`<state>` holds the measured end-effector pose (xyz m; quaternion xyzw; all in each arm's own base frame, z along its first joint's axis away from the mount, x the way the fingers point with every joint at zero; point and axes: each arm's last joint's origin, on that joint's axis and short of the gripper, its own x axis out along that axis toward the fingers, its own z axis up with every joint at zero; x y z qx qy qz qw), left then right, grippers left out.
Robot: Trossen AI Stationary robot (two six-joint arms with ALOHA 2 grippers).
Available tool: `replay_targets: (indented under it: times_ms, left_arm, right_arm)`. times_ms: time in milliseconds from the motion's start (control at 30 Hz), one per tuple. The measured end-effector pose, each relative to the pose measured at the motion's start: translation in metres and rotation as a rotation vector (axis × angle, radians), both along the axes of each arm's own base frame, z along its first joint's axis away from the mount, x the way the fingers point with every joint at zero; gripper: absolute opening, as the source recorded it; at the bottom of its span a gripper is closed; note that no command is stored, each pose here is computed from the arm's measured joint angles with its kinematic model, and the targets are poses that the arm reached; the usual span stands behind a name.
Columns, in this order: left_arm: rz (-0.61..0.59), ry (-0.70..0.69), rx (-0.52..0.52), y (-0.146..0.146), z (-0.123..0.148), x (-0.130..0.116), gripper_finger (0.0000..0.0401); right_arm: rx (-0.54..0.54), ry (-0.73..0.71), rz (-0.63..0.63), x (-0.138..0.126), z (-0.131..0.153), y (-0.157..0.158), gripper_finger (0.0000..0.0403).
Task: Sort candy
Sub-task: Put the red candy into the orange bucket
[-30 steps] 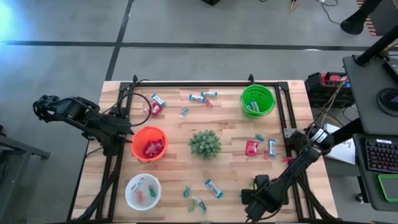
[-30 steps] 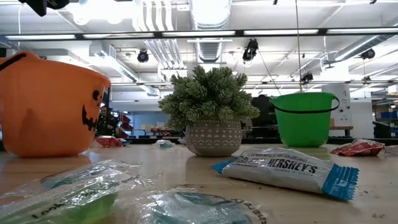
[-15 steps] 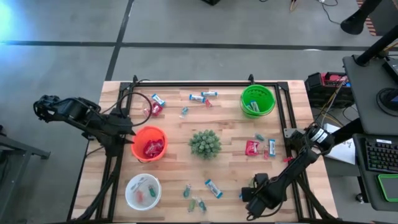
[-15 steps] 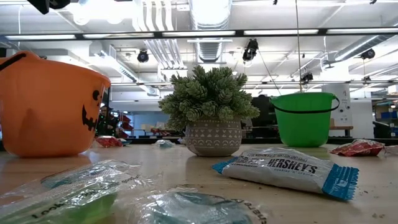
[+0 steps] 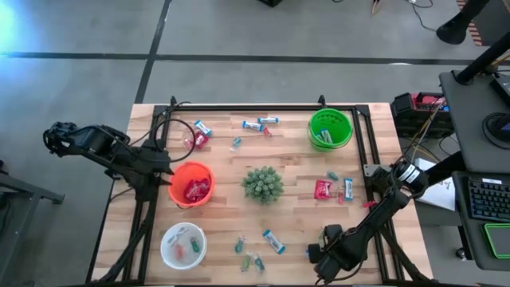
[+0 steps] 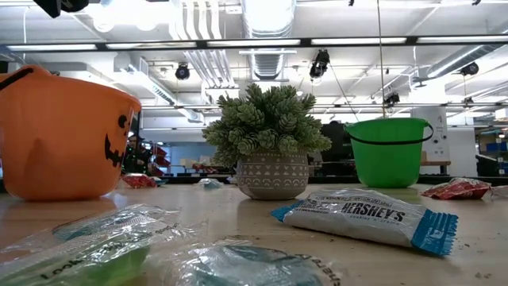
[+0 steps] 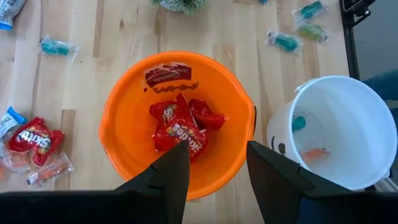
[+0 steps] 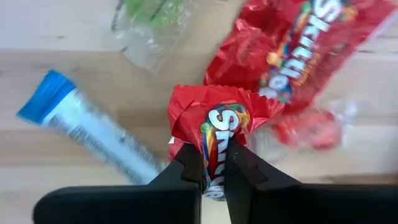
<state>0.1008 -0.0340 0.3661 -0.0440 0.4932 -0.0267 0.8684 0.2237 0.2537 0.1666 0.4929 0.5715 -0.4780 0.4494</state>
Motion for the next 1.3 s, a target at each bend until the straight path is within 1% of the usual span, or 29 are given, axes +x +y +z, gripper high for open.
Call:
replay_targets:
  times_ms: [167,267,400,533,633,833,1067,1167,1300]
  left_arm:
    - [0.0,-0.016,-0.006,0.0,0.004,-0.001,0.0142]
    - [0.0,-0.04,-0.014,0.001,0.011,-0.003,0.0142]
    - [0.001,-0.082,-0.029,0.001,0.021,-0.003,0.0142]
    - [0.001,-0.129,-0.046,0.0,0.029,0.0,0.0142]
    - [0.0,-0.15,-0.053,-0.001,0.032,0.003,0.0142]
    - [-0.012,-0.199,-0.06,-0.003,0.04,0.008,0.0142]
    - [-0.018,-0.358,-0.11,-0.007,0.053,0.018,0.0142]
    - [-0.019,-0.421,-0.13,-0.009,0.057,0.025,0.0142]
    - [-0.037,-0.482,-0.132,-0.012,0.061,0.034,0.0142]
  right_arm:
    - [-0.049,0.034,0.008,-0.001,0.03,0.002,0.0023]
    - [-0.087,0.006,0.024,0.0,0.047,0.003,0.0023]
    - [-0.168,-0.133,0.045,0.01,0.066,0.001,0.0023]
    - [-0.313,-0.332,0.065,0.025,0.085,-0.006,0.0023]
    - [-0.415,-0.444,0.098,0.035,0.096,-0.013,0.0022]
    - [-0.5,-0.541,0.216,0.055,0.118,-0.026,0.0022]
    - [-0.653,-0.684,0.35,0.075,0.159,-0.04,0.0022]
    - [-0.703,-0.725,0.411,0.082,0.178,-0.047,0.0022]
    - [-0.749,-0.767,0.488,0.091,0.2,-0.057,0.0022]
